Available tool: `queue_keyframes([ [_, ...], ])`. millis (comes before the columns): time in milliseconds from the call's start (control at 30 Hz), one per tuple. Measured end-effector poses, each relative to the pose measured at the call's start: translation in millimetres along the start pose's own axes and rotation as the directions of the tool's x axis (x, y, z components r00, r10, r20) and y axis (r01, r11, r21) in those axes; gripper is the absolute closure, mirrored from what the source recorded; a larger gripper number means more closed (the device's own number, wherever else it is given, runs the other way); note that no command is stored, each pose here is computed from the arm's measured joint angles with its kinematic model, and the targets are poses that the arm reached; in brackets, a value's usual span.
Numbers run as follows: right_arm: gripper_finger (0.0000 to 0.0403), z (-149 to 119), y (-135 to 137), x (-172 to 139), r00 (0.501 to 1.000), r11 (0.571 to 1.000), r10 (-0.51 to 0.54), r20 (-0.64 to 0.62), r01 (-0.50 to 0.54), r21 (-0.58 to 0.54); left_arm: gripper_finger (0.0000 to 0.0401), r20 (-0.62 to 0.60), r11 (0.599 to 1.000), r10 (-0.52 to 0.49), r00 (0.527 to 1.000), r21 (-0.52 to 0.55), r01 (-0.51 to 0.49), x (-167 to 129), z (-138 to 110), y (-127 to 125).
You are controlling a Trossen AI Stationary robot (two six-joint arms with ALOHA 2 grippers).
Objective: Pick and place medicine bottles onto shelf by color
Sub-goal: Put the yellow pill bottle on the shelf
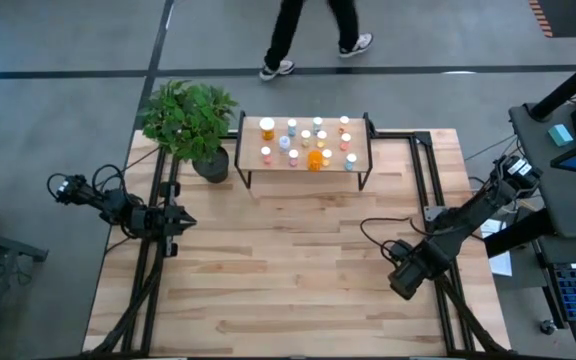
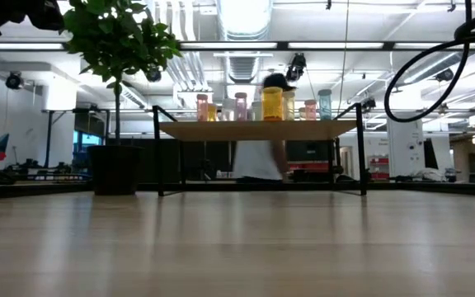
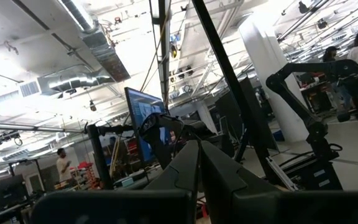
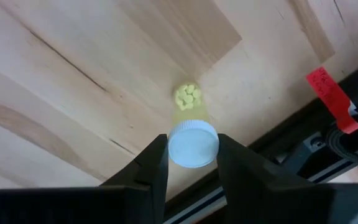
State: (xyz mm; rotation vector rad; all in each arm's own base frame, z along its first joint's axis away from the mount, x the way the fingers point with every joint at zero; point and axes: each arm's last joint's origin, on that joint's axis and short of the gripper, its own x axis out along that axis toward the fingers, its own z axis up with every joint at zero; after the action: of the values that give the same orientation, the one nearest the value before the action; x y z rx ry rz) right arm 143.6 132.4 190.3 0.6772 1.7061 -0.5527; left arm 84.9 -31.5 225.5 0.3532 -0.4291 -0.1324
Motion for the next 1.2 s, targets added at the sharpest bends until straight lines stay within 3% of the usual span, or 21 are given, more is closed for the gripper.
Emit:
queue_keyframes([
  [133, 0.0289, -0.2, 0.2, -1.3, 1.000, 1.000, 0.004, -0.008, -0.004, -0.015, 0.0401, 0.006, 1.000, 0.003, 1.000, -0.001, -0.003, 0.0, 0.6, 0.3],
  [267, 0.0290, 6.7, 11.2, -23.7, 0.995, 0.993, 0.102, 0.003, -0.102, -0.067, 0.0401, 0.019, 1.000, 0.011, 1.000, -0.005, -0.010, 0.0, 1.9, 1.0],
  [400, 0.0292, 15.5, 29.5, -67.1, 0.966, 0.943, 0.255, 0.051, -0.236, -0.236, 0.0401, 0.022, 1.000, 0.011, 1.000, -0.006, -0.011, 0.1, 2.1, 1.1],
  [467, 0.0292, 19.0, 33.8, -92.3, 0.945, 0.908, 0.306, 0.113, -0.255, -0.332, 0.0401, 0.025, 1.000, 0.013, 1.000, -0.006, -0.013, 0.1, 2.4, 1.3],
  [567, 0.0292, 31.2, 30.4, -129.4, 0.917, 0.899, 0.305, 0.257, -0.188, -0.395, 0.0401, 0.031, 1.000, 0.016, 0.999, -0.008, -0.016, 0.1, 3.0, 1.6],
  [667, 0.0293, 44.8, 16.8, -159.1, 0.911, 0.909, 0.183, 0.370, -0.013, -0.417, 0.0401, 0.031, 1.000, 0.016, 0.999, -0.008, -0.016, 0.1, 3.0, 1.6],
  [767, 0.0293, 59.7, 1.4, -182.4, 0.888, 0.877, 0.060, 0.457, 0.172, -0.449, 0.0401, 0.031, 1.000, 0.016, 0.999, -0.008, -0.016, 0.1, 2.9, 1.5],
  [867, 0.0293, 76.6, -11.8, -201.3, 0.846, 0.798, -0.020, 0.534, 0.335, -0.501, 0.0401, 0.031, 1.000, 0.016, 0.999, -0.008, -0.016, 0.1, 2.9, 1.5],
  [933, 0.0293, 87.6, -20.7, -210.8, 0.816, 0.712, -0.036, 0.577, 0.426, -0.558, 0.0401, 0.031, 1.000, 0.016, 0.999, -0.008, -0.016, 0.1, 2.9, 1.5],
  [1067, 0.0293, 104.5, -37.9, -225.7, 0.772, 0.483, -0.075, 0.631, 0.582, -0.654, 0.0401, 0.031, 1.000, 0.016, 0.999, -0.009, -0.016, 0.1, 2.9, 1.5],
  [1133, 0.0293, 111.8, -47.2, -232.5, 0.734, 0.389, -0.127, 0.667, 0.656, -0.647, 0.0401, 0.031, 1.000, 0.016, 0.999, -0.008, -0.016, 0.1, 2.9, 1.5],
  [1200, 0.0293, 118.4, -57.3, -237.9, 0.695, 0.258, -0.196, 0.692, 0.717, -0.647, 0.0401, 0.031, 1.000, 0.016, 0.999, -0.008, -0.016, 0.1, 2.9, 1.5],
])
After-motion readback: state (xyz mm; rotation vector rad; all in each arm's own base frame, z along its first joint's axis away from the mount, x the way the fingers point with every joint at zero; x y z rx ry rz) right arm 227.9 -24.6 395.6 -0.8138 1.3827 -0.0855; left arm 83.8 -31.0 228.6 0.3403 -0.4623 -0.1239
